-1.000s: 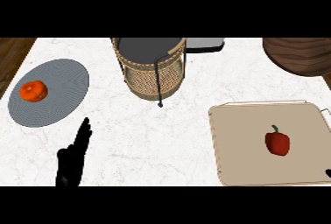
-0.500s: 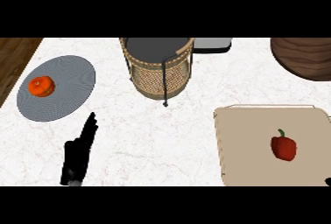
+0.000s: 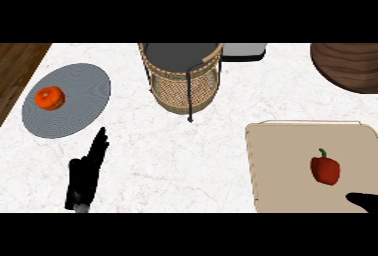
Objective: Pick the bell pepper from the tray and place it in the tiered basket
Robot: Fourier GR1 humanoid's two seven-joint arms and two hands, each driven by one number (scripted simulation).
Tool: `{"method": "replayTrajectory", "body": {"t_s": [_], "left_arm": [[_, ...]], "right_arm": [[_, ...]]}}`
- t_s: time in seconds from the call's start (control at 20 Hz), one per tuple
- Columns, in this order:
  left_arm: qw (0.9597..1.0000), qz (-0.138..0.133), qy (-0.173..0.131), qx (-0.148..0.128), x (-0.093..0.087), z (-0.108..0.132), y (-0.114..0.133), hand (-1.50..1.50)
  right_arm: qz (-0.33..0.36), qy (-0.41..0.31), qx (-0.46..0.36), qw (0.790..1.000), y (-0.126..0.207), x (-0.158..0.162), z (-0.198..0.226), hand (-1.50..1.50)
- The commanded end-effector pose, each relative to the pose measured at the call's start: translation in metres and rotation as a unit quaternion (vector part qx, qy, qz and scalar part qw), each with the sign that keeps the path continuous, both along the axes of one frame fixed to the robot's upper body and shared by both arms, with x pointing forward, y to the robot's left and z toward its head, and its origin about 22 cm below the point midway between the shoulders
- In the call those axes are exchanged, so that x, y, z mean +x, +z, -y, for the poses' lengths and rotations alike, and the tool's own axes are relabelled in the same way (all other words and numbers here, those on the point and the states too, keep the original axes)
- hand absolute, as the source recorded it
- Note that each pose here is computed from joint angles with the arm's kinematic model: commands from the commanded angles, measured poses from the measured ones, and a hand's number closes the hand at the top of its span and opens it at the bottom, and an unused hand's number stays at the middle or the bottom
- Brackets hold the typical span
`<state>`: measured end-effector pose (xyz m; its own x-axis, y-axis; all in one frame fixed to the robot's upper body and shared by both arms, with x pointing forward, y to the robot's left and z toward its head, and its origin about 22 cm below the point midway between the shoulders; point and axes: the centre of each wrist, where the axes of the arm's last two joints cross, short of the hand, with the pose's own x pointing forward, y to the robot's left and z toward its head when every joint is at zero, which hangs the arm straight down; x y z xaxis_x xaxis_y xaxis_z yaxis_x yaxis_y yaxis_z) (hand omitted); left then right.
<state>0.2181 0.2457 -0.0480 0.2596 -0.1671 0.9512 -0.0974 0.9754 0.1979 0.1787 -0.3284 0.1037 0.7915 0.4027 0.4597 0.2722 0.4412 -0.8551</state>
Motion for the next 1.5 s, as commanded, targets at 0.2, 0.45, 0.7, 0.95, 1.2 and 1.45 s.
{"method": "replayTrajectory", "body": {"t_s": [0.2, 0.45, 0.7, 0.95, 1.2, 1.45], "left_arm": [[1.0000, -0.002, -0.001, 0.004, -0.007, 0.003, -0.017, 0.00], [1.0000, 0.004, -0.001, 0.001, 0.000, 0.001, 0.002, 0.00], [0.9999, -0.003, 0.011, 0.000, 0.000, 0.005, -0.006, 0.00], [0.9998, 0.001, 0.016, 0.010, -0.007, -0.002, -0.003, 0.00], [0.9999, 0.001, 0.014, 0.003, 0.002, 0.006, -0.008, 0.00], [0.9998, 0.005, 0.015, -0.009, -0.004, 0.006, -0.016, 0.00]], "right_arm": [[-0.119, -0.066, 0.027, 0.990, -0.009, 0.037, -0.015, -1.50], [-0.108, -0.052, 0.050, 0.991, -0.016, 0.068, -0.034, -1.50], [-0.143, -0.054, 0.057, 0.987, -0.030, 0.073, -0.031, -1.50], [-0.199, -0.056, 0.076, 0.975, -0.039, 0.081, -0.026, -1.50], [-0.214, -0.058, 0.089, 0.971, -0.045, 0.092, -0.033, -1.50], [-0.218, -0.053, 0.096, 0.970, -0.050, 0.099, -0.018, -1.50]]}}
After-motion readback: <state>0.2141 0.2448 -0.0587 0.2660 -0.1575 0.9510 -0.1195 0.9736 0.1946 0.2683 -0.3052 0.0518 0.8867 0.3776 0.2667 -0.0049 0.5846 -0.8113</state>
